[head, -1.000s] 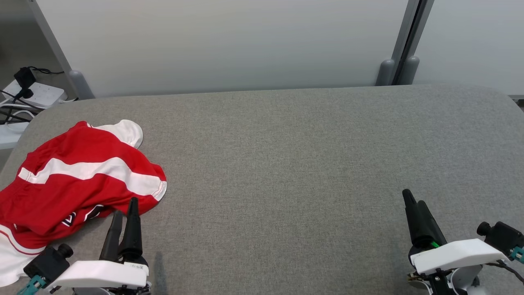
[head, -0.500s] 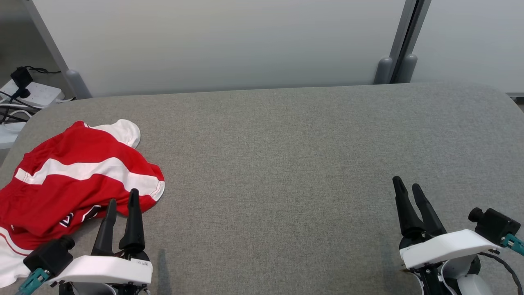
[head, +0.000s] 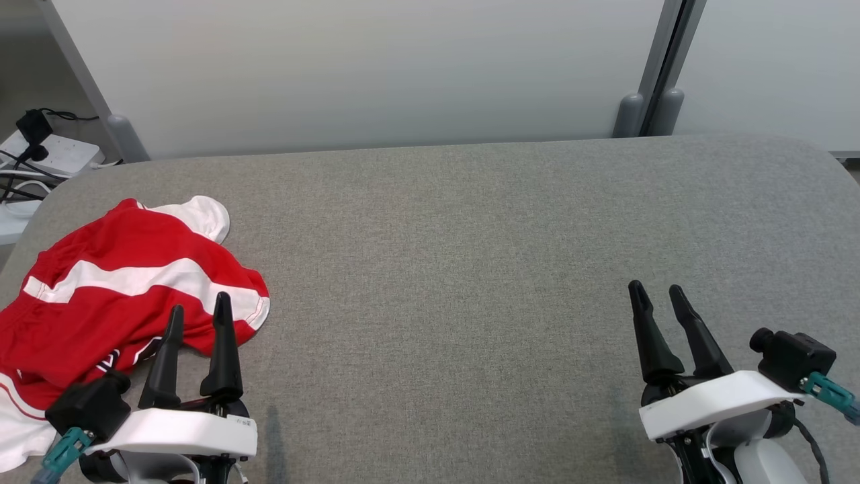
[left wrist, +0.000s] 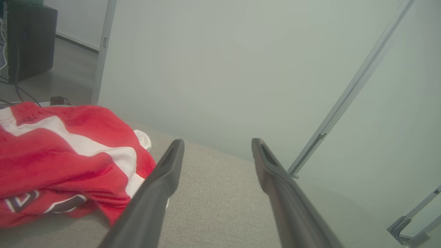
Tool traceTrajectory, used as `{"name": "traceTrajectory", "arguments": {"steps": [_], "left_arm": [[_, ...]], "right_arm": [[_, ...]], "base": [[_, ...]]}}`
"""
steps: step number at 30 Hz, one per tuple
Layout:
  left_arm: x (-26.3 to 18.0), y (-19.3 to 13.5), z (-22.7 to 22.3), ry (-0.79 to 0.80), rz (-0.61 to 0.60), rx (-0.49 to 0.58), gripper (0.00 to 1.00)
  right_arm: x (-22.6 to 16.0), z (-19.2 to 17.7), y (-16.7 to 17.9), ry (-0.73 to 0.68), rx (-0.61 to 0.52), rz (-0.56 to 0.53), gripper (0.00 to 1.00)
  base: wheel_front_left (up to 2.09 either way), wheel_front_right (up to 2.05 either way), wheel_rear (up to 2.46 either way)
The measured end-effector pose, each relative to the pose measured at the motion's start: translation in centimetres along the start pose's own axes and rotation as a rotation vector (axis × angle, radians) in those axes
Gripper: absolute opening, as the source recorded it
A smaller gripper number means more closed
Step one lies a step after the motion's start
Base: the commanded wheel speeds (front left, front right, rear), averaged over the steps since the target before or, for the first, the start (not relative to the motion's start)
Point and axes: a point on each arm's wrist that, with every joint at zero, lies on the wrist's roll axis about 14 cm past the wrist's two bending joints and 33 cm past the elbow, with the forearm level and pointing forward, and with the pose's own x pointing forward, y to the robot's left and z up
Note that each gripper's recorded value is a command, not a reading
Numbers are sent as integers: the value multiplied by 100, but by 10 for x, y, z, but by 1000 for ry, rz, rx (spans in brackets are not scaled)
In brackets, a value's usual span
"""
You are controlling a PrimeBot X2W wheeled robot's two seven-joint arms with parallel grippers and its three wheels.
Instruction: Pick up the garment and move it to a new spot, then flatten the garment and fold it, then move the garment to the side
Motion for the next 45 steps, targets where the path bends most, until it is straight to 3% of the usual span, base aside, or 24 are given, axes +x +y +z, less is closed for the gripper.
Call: {"name": "traceTrajectory", "arguments": {"steps": [17,35,45], "left_arm": [[1,-13,8,-49,-66,233,100],[3,-26,8,-81,-133,403,100],[0,-21,-4,-41,-130,420,100]], "right_arm": [[6,14,21,-57,-248,87,100],[8,26,33,-114,-441,140,100],[6,24,29,-104,-453,129,100]], "base": [[0,0,0],[0,0,0],[0,0,0]]}}
